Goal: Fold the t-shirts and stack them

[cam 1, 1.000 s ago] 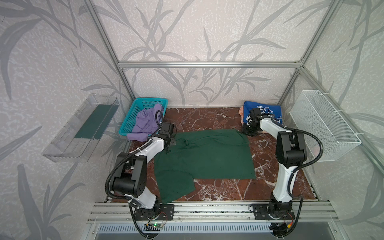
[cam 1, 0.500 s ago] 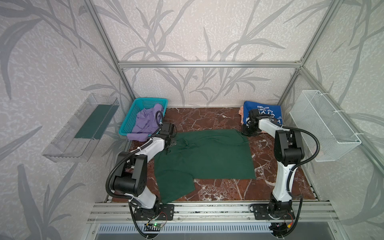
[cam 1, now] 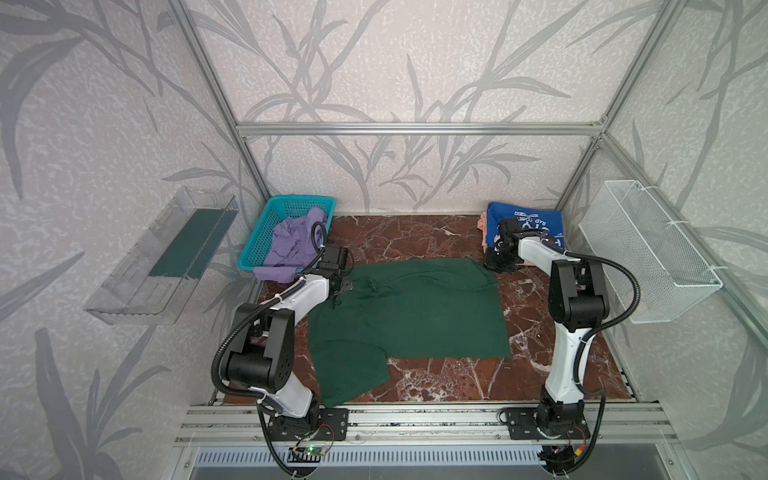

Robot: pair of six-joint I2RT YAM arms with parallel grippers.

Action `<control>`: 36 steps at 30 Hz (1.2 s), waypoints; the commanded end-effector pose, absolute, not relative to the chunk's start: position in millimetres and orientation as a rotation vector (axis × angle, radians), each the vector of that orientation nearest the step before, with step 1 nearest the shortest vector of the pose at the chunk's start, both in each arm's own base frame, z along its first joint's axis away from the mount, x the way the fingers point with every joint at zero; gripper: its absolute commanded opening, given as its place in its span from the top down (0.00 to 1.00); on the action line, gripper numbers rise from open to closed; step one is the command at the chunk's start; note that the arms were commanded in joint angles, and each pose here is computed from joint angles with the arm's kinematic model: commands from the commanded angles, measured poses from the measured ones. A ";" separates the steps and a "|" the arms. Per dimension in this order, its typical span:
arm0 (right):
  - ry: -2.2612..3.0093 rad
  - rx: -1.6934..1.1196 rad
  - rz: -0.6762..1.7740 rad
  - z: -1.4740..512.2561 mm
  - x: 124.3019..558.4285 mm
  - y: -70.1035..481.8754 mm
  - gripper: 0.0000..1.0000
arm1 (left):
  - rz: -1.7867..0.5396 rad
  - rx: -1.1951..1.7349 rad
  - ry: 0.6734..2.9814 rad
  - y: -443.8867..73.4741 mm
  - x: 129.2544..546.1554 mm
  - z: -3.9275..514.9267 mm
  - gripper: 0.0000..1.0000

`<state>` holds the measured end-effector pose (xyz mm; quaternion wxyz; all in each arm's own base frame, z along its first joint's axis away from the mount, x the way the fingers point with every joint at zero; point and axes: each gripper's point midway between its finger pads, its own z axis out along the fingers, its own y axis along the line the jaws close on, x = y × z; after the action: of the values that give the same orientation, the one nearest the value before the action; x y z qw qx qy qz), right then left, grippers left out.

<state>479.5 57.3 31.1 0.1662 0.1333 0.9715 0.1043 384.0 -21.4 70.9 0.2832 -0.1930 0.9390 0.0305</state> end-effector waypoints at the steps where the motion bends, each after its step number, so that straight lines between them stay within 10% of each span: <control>1: 2.703 0.432 0.252 53.0 486.4 40.9 1.00 | 0.090 -0.517 2.507 -18.9 387.5 72.8 0.98; 17: 2.648 0.473 0.271 57.1 495.4 31.0 1.00 | 0.108 -0.521 2.504 -16.6 386.1 74.4 0.98; 20: 2.644 0.457 0.311 60.8 494.3 36.1 0.73 | 0.090 -0.530 2.498 -18.3 383.3 80.0 0.95; 36: 2.584 0.438 0.428 93.7 439.1 47.2 0.33 | 0.055 -0.581 2.486 -16.1 340.8 101.1 0.64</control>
<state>446.8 45.2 80.7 0.2271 0.1602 0.9501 0.1419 357.5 -19.9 105.3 0.3050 -0.2136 0.9281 0.0079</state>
